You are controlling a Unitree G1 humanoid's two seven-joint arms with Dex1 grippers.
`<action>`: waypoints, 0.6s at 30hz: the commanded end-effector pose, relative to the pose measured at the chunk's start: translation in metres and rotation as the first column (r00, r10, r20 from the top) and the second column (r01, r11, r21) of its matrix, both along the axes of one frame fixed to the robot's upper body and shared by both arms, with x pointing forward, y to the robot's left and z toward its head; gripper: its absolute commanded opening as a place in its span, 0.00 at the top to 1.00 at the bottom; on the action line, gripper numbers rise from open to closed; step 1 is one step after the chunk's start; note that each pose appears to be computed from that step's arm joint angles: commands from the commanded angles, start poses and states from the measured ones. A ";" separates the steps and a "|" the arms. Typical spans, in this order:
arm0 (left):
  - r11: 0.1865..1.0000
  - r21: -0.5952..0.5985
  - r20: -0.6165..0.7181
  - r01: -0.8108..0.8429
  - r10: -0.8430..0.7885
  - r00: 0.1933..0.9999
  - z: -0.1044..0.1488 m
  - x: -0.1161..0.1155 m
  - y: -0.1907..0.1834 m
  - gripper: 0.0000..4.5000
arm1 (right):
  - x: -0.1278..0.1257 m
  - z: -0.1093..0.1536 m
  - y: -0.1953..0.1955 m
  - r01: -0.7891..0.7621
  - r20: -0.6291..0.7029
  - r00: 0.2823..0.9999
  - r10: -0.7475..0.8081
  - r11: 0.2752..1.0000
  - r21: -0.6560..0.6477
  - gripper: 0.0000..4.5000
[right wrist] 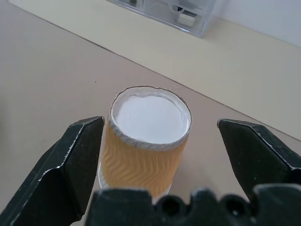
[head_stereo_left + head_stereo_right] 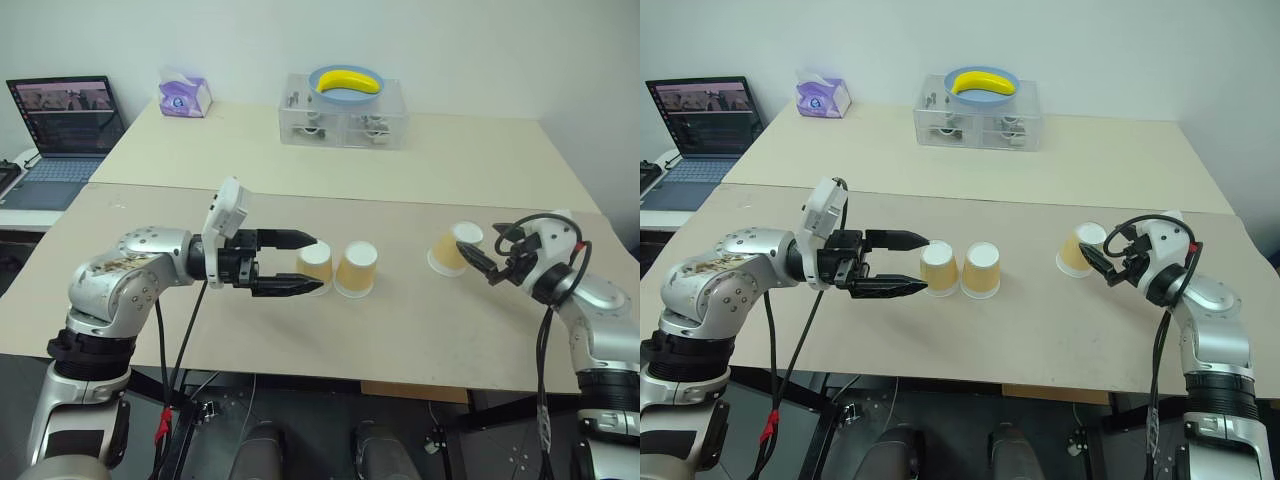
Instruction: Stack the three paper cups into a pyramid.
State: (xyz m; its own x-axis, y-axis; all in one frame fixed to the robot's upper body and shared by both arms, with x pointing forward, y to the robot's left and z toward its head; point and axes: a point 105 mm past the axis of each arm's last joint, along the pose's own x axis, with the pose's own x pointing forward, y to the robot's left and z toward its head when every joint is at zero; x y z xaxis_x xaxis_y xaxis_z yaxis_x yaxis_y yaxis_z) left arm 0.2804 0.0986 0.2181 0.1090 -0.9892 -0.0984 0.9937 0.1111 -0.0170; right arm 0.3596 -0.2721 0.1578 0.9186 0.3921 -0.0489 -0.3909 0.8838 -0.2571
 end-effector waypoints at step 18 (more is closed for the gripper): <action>0.998 -0.048 0.054 -0.031 0.034 0.998 0.015 0.002 0.002 0.02 | 0.013 0.004 0.002 -0.034 0.015 0.999 0.034 0.999 0.032 0.00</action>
State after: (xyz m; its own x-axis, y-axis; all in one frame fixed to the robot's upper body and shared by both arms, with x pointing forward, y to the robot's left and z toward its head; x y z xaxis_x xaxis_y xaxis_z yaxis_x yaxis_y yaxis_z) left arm 0.2849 0.1006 0.2217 0.1519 -0.9854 -0.0774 0.9882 0.1529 -0.0072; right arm 0.3704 -0.2716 0.1433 0.9068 0.4121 -0.0886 -0.4216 0.8851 -0.1973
